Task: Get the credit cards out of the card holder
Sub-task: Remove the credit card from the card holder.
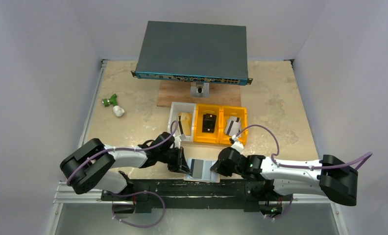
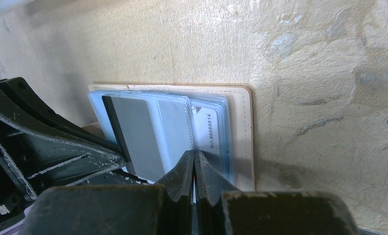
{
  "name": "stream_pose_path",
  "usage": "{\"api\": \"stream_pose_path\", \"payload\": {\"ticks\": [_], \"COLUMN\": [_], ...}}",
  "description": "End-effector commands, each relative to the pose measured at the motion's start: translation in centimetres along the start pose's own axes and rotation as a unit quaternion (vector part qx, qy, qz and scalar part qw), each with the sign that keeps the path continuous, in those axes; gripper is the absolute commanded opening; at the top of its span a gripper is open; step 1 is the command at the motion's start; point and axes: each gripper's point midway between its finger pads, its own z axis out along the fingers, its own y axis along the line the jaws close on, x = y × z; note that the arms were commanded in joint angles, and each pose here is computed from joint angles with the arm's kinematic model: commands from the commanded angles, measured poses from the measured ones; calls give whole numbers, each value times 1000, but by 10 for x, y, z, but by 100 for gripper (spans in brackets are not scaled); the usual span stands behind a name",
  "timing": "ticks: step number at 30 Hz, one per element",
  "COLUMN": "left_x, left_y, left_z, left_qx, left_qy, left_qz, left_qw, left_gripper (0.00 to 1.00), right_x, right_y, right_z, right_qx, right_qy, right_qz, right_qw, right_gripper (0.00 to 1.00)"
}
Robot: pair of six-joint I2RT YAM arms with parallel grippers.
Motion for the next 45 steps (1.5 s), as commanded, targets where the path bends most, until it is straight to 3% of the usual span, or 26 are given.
{"api": "stream_pose_path", "payload": {"ticks": [1, 12, 22, 24, 31, 39, 45], "left_x": [-6, -9, -4, -5, -7, -17, -22], "left_y": [5, 3, 13, 9, -9, -35, -57], "left_z": [-4, -14, -36, -39, -49, -70, -84], "left_qx": [-17, -24, -70, -65, -40, 12, 69], "left_qy": [-12, -26, -34, -39, -47, -78, -91], "left_qz": [18, 28, 43, 47, 51, 55, 47], "left_qw": [1000, 999, 996, 996, 997, 995, 992], "left_gripper": [0, 0, 0, 0, 0, 0, 0], "right_x": [7, 8, 0, -5, -25, -26, -20], "right_y": [-64, -60, -29, -17, 59, 105, 131], "right_z": [3, 4, -3, -6, -32, -41, -49], "right_qx": [105, 100, 65, 52, -54, -142, -245], "right_qy": [11, 12, 3, -5, -34, -36, -28], "right_qz": [-40, -46, -57, -60, -73, -86, -53], "right_qw": [994, 994, 996, 997, 995, 986, 968], "right_gripper": [0, 0, 0, 6, 42, 65, 83]}}
